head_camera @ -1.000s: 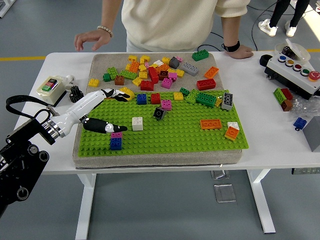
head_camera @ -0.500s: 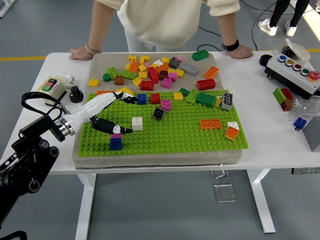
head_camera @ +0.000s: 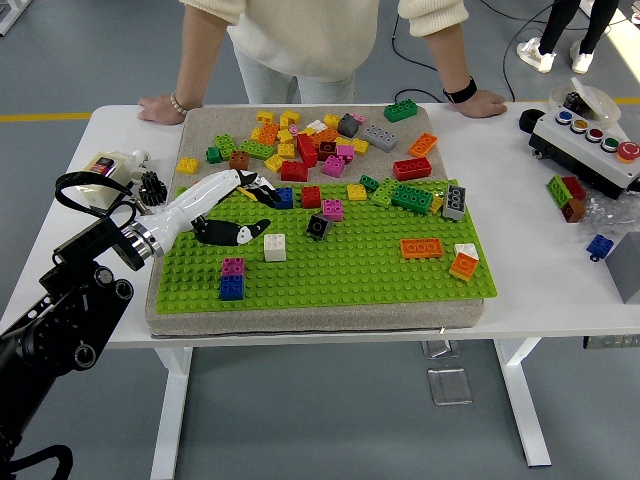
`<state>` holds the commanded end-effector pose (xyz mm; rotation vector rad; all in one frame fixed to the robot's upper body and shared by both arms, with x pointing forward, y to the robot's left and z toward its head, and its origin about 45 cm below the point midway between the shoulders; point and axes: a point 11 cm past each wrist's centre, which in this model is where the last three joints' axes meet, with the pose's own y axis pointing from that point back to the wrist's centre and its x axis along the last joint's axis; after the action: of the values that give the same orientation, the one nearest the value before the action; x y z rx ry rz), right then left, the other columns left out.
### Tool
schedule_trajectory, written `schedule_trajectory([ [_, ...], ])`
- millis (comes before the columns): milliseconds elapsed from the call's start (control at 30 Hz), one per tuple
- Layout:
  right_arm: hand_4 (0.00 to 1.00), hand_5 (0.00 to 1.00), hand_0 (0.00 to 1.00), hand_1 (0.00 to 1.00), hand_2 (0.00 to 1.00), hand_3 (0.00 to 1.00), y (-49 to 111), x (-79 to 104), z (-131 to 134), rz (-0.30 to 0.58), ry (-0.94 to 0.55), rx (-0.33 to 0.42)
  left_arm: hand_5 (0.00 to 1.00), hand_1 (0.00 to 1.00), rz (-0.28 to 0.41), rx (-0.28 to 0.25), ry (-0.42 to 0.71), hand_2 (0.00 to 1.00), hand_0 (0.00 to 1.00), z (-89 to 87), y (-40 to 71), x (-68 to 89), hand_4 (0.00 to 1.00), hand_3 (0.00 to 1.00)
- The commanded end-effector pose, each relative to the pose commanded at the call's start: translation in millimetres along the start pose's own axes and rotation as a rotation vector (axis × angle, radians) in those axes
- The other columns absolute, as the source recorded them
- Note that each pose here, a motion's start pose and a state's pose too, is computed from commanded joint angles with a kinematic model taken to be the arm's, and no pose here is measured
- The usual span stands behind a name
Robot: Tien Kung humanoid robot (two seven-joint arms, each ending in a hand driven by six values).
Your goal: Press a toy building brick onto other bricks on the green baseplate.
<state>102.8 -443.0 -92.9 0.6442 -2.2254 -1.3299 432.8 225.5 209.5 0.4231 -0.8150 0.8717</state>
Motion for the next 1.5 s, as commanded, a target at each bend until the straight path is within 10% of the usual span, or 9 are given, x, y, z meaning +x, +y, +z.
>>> schedule_trajectory([
  [33,0.91,0.496,0.732,0.655,0.704,0.586,0.0,-0.1,0,0.0,0.0,0.0,0.002,0.597,-0.004,0.001,0.0,0.564,0.759,-0.1,-0.2,-0.5,0.517,0.595],
  [67,0.911,0.496,0.732,0.655,0.704,0.586,0.0,-0.2,0,-0.001,-0.001,0.0,0.031,0.701,-0.014,0.002,-0.001,0.653,0.781,-0.1,-0.7,-1.9,0.739,0.748],
  [233,0.911,0.496,0.732,0.655,0.704,0.586,0.0,-0.1,-1,-0.002,-0.002,0.001,0.031,0.701,-0.069,0.015,-0.011,0.653,0.781,-1.8,-2.4,-9.8,0.739,0.748],
  [267,0.911,0.496,0.733,0.655,0.704,0.587,0.0,-0.2,-1,-0.002,-0.002,0.002,0.076,0.758,-0.082,0.019,-0.014,0.75,0.837,-2.4,-2.8,-11.7,0.868,0.798],
  [1500,0.916,0.498,0.733,0.656,0.705,0.59,0.2,-2.7,-3,-0.006,0.018,0.01,0.098,0.759,-0.137,0.103,-0.114,0.728,0.835,-26.8,-19.2,-28.1,0.898,0.773],
])
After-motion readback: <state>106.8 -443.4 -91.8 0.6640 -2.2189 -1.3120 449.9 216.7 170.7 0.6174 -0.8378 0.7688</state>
